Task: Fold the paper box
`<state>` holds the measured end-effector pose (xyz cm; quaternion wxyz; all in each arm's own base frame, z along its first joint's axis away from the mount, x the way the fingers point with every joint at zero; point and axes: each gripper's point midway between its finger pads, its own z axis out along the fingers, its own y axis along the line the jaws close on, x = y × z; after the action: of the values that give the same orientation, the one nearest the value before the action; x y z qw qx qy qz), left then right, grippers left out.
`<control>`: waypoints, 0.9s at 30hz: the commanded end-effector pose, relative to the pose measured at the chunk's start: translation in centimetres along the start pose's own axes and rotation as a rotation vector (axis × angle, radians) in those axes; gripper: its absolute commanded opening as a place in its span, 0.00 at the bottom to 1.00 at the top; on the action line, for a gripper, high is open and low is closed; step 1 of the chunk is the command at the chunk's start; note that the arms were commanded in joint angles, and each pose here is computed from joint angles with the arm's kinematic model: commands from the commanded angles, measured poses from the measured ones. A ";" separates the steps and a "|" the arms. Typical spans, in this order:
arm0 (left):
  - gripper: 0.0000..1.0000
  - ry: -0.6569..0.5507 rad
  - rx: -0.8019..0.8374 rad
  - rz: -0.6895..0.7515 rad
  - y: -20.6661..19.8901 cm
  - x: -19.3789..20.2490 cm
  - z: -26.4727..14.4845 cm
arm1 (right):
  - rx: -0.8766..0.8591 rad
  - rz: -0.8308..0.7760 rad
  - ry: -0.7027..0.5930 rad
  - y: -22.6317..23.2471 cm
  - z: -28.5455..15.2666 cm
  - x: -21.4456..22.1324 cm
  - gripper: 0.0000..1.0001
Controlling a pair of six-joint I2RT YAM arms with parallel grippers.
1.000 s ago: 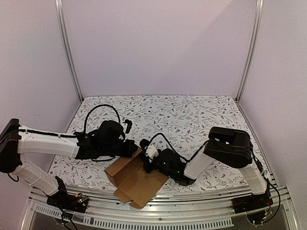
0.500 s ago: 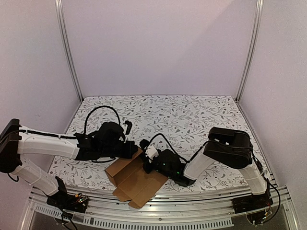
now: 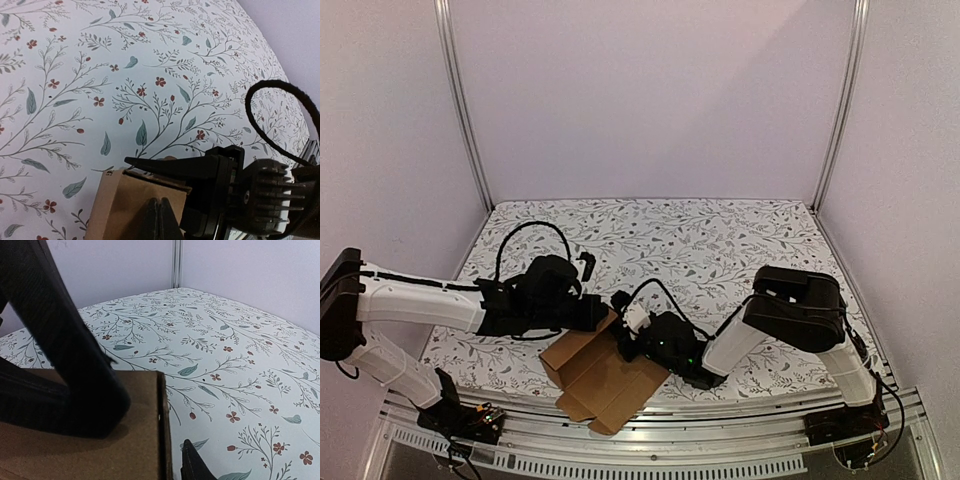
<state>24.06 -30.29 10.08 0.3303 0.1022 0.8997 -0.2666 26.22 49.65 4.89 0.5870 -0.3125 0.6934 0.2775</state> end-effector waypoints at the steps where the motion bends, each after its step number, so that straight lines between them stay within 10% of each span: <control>1: 0.00 0.078 -0.047 0.018 1.2 2.7 0.1 | 0.007 -0.008 -0.001 0.2 0.1 0.2 0.24; 27: 0.06 -0.097 -0.119 0.120 0.7 -4.4 -5.5 | -0.058 -0.088 0.171 -1.8 -10.9 -2.8 0.78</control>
<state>24.34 -27.60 14.15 0.3716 0.1138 0.8960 -0.2148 22.32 42.08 9.64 0.5640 -0.3580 0.7005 0.2510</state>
